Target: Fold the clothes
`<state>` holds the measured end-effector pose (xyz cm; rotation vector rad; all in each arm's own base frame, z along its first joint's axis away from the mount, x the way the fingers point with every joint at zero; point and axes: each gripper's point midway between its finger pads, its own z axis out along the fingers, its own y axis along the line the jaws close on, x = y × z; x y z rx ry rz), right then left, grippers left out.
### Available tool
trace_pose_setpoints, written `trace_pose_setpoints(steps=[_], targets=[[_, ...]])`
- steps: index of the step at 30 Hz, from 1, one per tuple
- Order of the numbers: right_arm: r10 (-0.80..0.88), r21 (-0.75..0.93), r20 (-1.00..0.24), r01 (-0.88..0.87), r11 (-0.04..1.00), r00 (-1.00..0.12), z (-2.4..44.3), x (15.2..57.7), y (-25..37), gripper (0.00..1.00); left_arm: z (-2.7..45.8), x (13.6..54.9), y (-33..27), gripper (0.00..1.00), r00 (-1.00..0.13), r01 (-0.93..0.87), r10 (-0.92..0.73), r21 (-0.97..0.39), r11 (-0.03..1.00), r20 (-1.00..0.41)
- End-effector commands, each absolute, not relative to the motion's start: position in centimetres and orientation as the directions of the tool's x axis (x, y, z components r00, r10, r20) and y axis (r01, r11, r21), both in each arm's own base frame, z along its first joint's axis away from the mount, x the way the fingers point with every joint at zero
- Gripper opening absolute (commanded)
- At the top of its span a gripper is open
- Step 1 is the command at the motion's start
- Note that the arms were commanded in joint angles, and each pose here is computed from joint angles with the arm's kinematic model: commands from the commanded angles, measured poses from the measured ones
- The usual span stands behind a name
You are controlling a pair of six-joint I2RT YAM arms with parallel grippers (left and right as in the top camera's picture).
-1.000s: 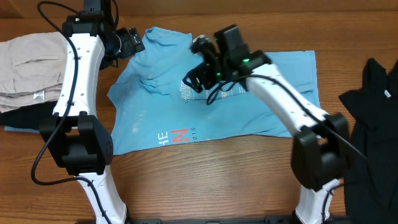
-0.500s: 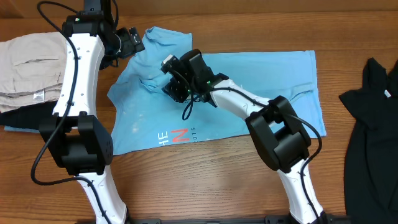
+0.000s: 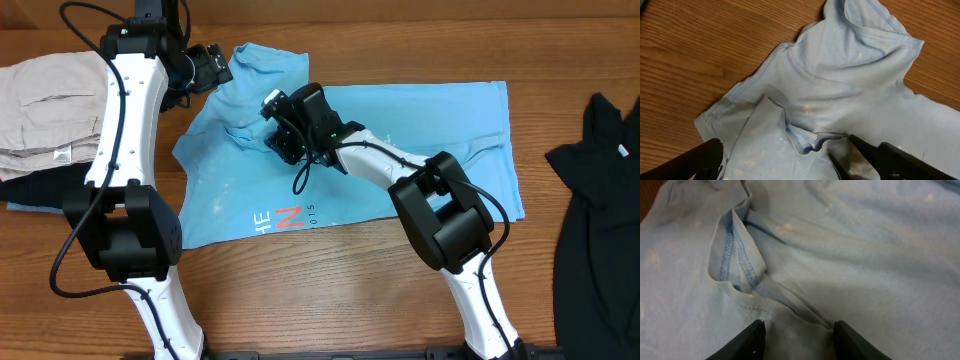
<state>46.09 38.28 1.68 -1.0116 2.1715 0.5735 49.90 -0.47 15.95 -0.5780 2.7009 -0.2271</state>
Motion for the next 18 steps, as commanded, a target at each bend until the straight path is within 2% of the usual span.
trace_pose_setpoints(steps=[1, 3, 6, 9, 15, 16, 17, 18], targets=[[-0.505, 0.075, -0.719, -0.775, 0.627, -0.478, 0.9, 46.8, 37.7, 0.44, 17.0, 50.0, -0.7, 1.00, -0.843, -0.350, -0.418, -0.246, 0.904, -0.338], [-0.504, 0.076, -0.719, -0.775, 0.628, -0.479, 1.0, 46.9, 37.7, 0.35, 17.0, 50.0, -0.7, 1.00, -0.843, -0.350, -0.418, -0.246, 0.904, -0.338], [-0.502, 0.074, -0.722, -0.775, 0.628, -0.476, 1.0, 47.0, 37.7, 0.15, 17.0, 50.0, -0.7, 1.00, -0.843, -0.350, -0.418, -0.246, 0.904, -0.338], [-0.499, 0.073, -0.726, -0.774, 0.628, -0.473, 1.1, 47.1, 37.7, 0.04, 17.0, 50.0, -0.7, 1.00, -0.843, -0.350, -0.418, -0.246, 0.904, -0.338], [-0.483, 0.076, -0.731, -0.761, 0.645, -0.482, 1.3, 47.8, 37.0, 0.04, 17.0, 50.0, -0.7, 1.00, -0.843, -0.350, -0.418, -0.246, 0.904, -0.337], [-0.483, 0.077, -0.730, -0.760, 0.646, -0.484, 1.3, 47.8, 36.9, 0.16, 17.0, 50.0, -0.7, 1.00, -0.843, -0.350, -0.418, -0.246, 0.904, -0.338], [-0.484, 0.079, -0.727, -0.759, 0.646, -0.488, 1.2, 47.8, 36.8, 0.22, 17.0, 50.0, -0.7, 1.00, -0.843, -0.350, -0.418, -0.246, 0.904, -0.338], [-0.487, 0.080, -0.722, -0.759, 0.646, -0.491, 1.1, 47.7, 36.8, 0.23, 17.0, 50.0, -0.7, 1.00, -0.843, -0.350, -0.418, -0.246, 0.904, -0.338]])
